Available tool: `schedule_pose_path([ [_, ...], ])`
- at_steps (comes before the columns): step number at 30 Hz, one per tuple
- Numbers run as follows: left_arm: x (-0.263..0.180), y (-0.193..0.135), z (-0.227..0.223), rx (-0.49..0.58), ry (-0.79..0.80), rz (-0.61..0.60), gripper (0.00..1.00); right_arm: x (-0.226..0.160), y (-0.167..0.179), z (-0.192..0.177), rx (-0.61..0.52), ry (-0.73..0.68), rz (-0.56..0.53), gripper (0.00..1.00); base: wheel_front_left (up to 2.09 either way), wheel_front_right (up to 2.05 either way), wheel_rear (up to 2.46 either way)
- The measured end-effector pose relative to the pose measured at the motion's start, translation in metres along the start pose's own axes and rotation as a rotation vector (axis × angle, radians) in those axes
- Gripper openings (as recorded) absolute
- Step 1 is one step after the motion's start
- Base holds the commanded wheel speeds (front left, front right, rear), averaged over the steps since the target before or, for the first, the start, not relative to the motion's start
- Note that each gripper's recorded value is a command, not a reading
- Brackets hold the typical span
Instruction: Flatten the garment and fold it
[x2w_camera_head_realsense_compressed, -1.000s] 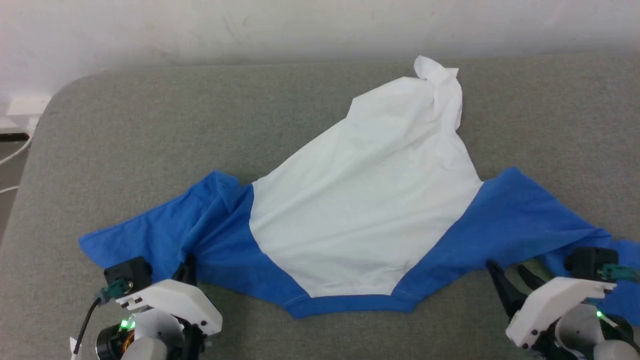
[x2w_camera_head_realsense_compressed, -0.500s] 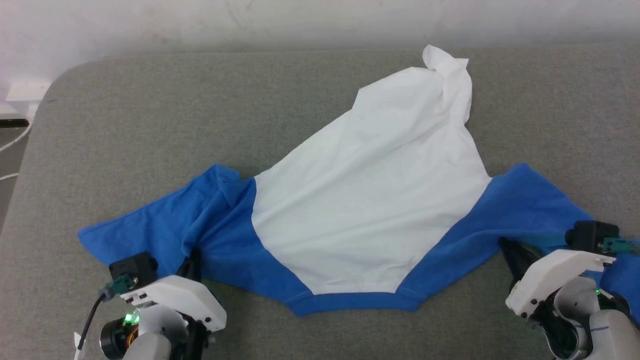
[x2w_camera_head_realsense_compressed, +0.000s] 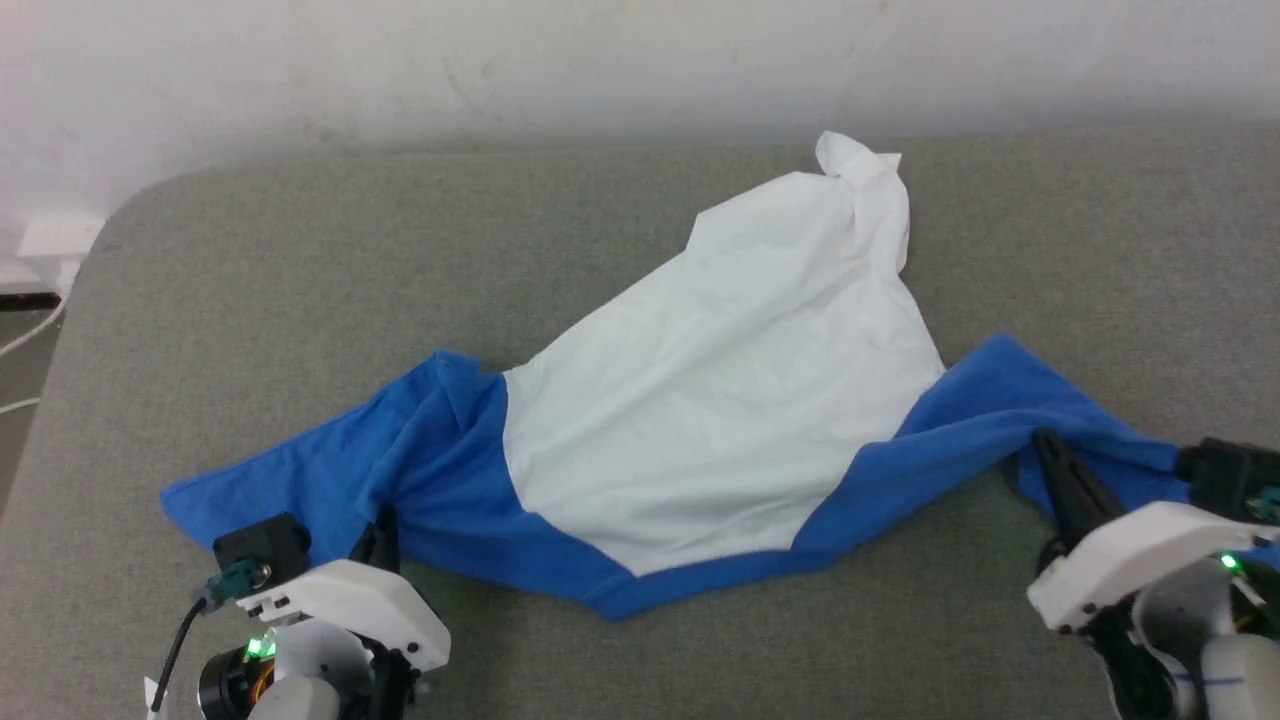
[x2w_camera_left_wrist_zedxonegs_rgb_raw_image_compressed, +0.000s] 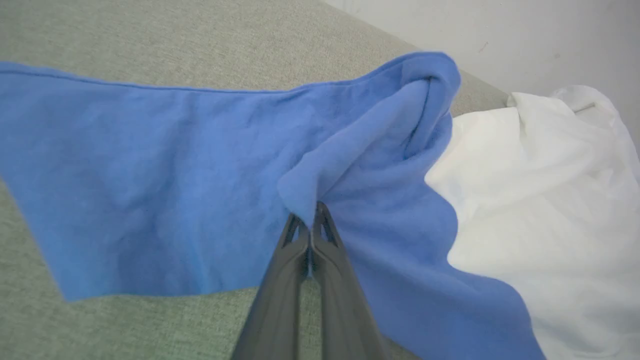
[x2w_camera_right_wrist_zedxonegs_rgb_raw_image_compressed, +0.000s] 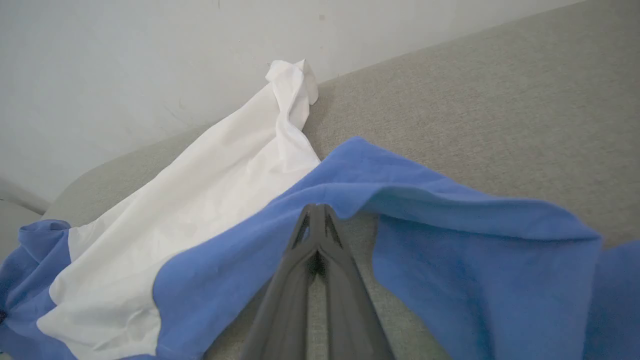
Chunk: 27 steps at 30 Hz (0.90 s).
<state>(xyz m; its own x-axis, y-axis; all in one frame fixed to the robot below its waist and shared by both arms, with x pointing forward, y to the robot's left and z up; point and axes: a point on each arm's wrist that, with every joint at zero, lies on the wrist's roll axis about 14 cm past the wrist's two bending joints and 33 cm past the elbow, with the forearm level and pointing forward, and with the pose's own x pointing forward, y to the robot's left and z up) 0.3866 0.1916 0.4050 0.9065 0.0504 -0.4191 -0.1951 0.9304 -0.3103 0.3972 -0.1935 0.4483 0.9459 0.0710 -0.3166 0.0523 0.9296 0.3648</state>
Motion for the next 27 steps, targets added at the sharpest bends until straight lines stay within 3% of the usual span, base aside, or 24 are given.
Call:
schedule_pose_path([
  [6, -0.006, -0.015, 0.022, -0.045, -0.076, -0.057, 0.0, -0.027, 0.002, 0.037, -0.05, -0.108, 0.002, 0.0, 0.0, 0.0, 0.0],
  [12, -0.01, -0.048, 0.065, -0.104, -0.182, -0.203, 0.0, -0.034, 0.013, 0.074, -0.143, -0.163, 0.011, 0.0, 0.0, 0.0, 0.0],
  [21, 0.002, -0.113, 0.16, -0.043, -0.301, -0.452, 0.0, 0.002, 0.064, 0.152, -0.277, -0.268, 0.095, 0.0, 0.0, 0.0, 0.0],
  [27, 0.027, -0.144, 0.219, -0.013, -0.372, -0.521, 0.0, 0.043, 0.087, 0.202, -0.39, -0.317, 0.134, 0.0, 0.0, 0.0, 0.0],
])
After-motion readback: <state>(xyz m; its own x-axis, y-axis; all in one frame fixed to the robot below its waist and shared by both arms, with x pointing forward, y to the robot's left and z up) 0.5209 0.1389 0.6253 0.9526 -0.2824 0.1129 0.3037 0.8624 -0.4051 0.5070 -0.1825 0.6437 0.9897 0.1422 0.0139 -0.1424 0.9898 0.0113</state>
